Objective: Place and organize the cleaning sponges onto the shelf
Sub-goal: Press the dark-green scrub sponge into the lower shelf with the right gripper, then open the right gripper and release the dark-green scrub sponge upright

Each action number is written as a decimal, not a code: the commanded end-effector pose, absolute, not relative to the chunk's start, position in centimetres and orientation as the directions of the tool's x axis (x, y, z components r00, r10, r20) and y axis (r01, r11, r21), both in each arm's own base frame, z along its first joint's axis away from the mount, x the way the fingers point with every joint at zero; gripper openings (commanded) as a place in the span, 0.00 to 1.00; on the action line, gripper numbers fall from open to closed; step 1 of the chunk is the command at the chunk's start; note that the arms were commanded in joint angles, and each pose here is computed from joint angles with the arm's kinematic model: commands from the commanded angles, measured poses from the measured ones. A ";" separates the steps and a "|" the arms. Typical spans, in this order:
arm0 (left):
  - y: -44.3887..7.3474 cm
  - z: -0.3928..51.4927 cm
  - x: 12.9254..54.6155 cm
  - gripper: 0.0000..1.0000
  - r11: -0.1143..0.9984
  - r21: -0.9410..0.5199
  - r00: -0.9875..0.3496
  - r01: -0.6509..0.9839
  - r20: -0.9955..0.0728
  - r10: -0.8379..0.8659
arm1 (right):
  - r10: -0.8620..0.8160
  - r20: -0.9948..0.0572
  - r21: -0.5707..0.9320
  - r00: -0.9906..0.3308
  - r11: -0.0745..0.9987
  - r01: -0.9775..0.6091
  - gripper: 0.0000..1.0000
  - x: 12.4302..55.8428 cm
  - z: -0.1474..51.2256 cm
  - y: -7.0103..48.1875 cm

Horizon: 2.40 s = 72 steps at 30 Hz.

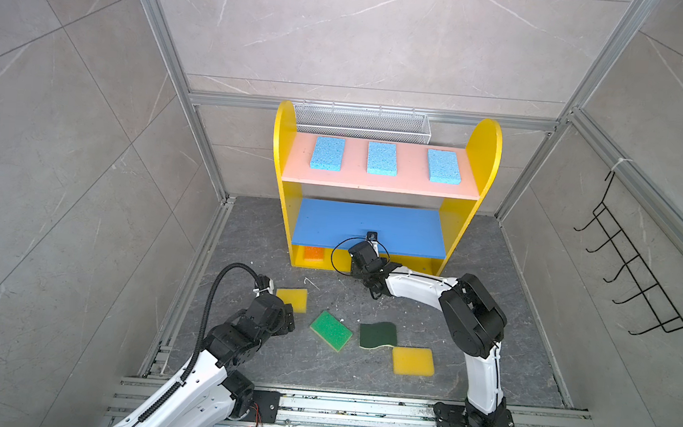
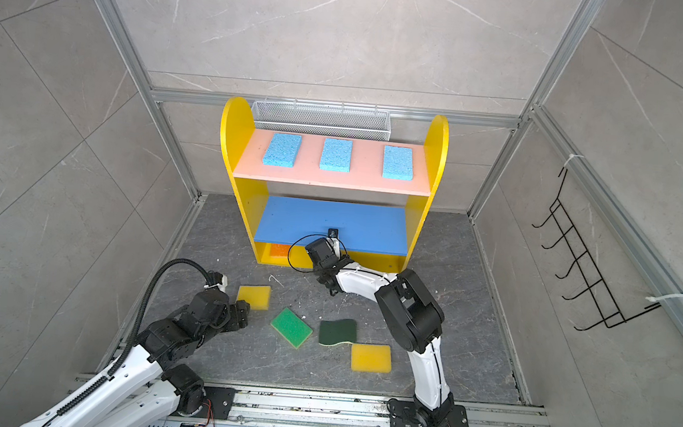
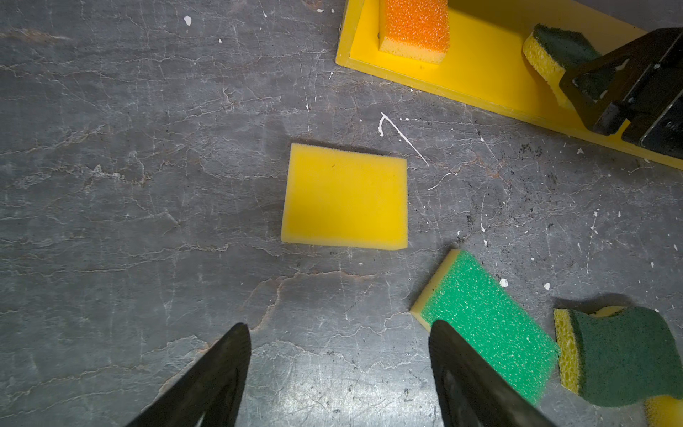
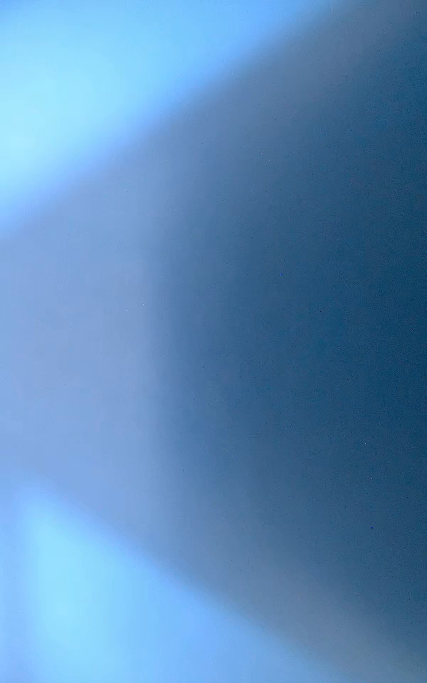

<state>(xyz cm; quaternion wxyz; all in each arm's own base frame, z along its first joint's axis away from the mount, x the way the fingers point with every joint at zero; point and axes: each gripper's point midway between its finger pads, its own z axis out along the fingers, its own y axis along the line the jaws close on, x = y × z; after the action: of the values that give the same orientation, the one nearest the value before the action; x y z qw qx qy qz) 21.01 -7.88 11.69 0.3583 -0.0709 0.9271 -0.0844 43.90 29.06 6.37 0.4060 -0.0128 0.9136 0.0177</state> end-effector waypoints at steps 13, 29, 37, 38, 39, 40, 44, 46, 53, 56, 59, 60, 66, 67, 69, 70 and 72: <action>-7.5 13.7 20.8 0.79 0.971 -0.225 -0.708 -0.075 -0.674 -0.211 | -0.084 -0.637 -0.011 -0.766 0.995 -0.100 0.77 41.7 2.8 28.6; -7.7 14.0 20.4 0.79 0.968 -0.243 -0.715 -0.069 -0.665 -0.218 | -0.095 -0.677 0.010 -0.730 0.990 -0.138 0.77 39.4 6.2 29.3; -7.8 14.7 20.2 0.79 0.964 -0.261 -0.711 -0.061 -0.666 -0.225 | -0.060 -0.684 0.066 -0.727 0.988 -0.143 0.74 36.1 7.6 28.2; -7.9 14.8 20.2 0.79 0.963 -0.262 -0.713 -0.058 -0.665 -0.224 | -0.044 -0.684 0.088 -0.728 0.986 -0.142 0.72 35.6 7.8 28.1; -8.0 14.8 20.2 0.79 0.963 -0.265 -0.716 -0.057 -0.661 -0.225 | -0.029 -0.684 0.113 -0.729 0.983 -0.145 0.70 35.2 7.9 28.0; -8.0 14.8 20.2 0.79 0.962 -0.269 -0.718 -0.057 -0.658 -0.226 | -0.020 -0.680 0.127 -0.733 0.981 -0.145 0.67 34.8 7.9 27.8; -8.2 14.8 20.1 0.78 0.956 -0.288 -0.721 -0.061 -0.650 -0.242 | 0.001 -0.661 0.215 -0.750 0.958 -0.188 0.51 33.5 7.7 28.6; -8.1 14.8 20.0 0.78 0.954 -0.292 -0.715 -0.062 -0.654 -0.246 | 0.017 -0.653 0.247 -0.757 0.950 -0.192 0.45 33.1 7.5 28.8; -8.0 14.8 19.9 0.78 0.954 -0.294 -0.711 -0.061 -0.658 -0.249 | 0.109 -0.643 0.336 -0.758 0.930 -0.151 0.38 33.6 6.3 29.2; -8.1 14.5 20.0 0.78 0.955 -0.291 -0.716 -0.062 -0.654 -0.246 | 0.214 -0.617 0.419 -0.757 0.904 -0.086 0.36 34.5 5.6 28.5; -8.4 14.5 20.2 0.78 0.953 -0.297 -0.714 -0.057 -0.656 -0.247 | 0.353 -0.572 0.528 -0.740 0.849 -0.002 0.31 35.6 4.7 27.3; -8.4 14.5 20.3 0.78 0.953 -0.299 -0.712 -0.056 -0.657 -0.248 | 0.379 -0.564 0.547 -0.734 0.837 0.011 0.31 35.8 4.4 27.0; -8.5 14.5 20.7 0.77 0.954 -0.295 -0.704 -0.053 -0.666 -0.245 | 0.387 -0.549 0.556 -0.741 0.831 0.022 0.27 36.6 3.4 27.4; -8.5 14.4 20.8 0.77 0.955 -0.292 -0.704 -0.054 -0.667 -0.244 | 0.389 -0.548 0.560 -0.741 0.828 0.021 0.27 36.7 3.3 27.5; -8.5 14.4 20.8 0.77 0.956 -0.288 -0.703 -0.057 -0.668 -0.243 | 0.392 -0.550 0.561 -0.738 0.828 0.022 0.27 36.9 3.1 27.5; -8.5 14.3 20.9 0.77 0.956 -0.288 -0.701 -0.059 -0.670 -0.245 | 0.394 -0.549 0.562 -0.737 0.827 0.023 0.27 37.1 3.0 27.5; -8.4 14.2 21.0 0.77 0.957 -0.283 -0.702 -0.061 -0.669 -0.243 | 0.406 -0.543 0.576 -0.735 0.817 0.026 0.27 37.6 2.9 27.5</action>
<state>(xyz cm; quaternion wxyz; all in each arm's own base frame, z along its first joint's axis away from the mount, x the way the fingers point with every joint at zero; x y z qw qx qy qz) 20.49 -8.22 13.99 0.3672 -0.0800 0.9193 -0.1166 36.48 26.71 2.51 0.3384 0.1128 0.8990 0.2542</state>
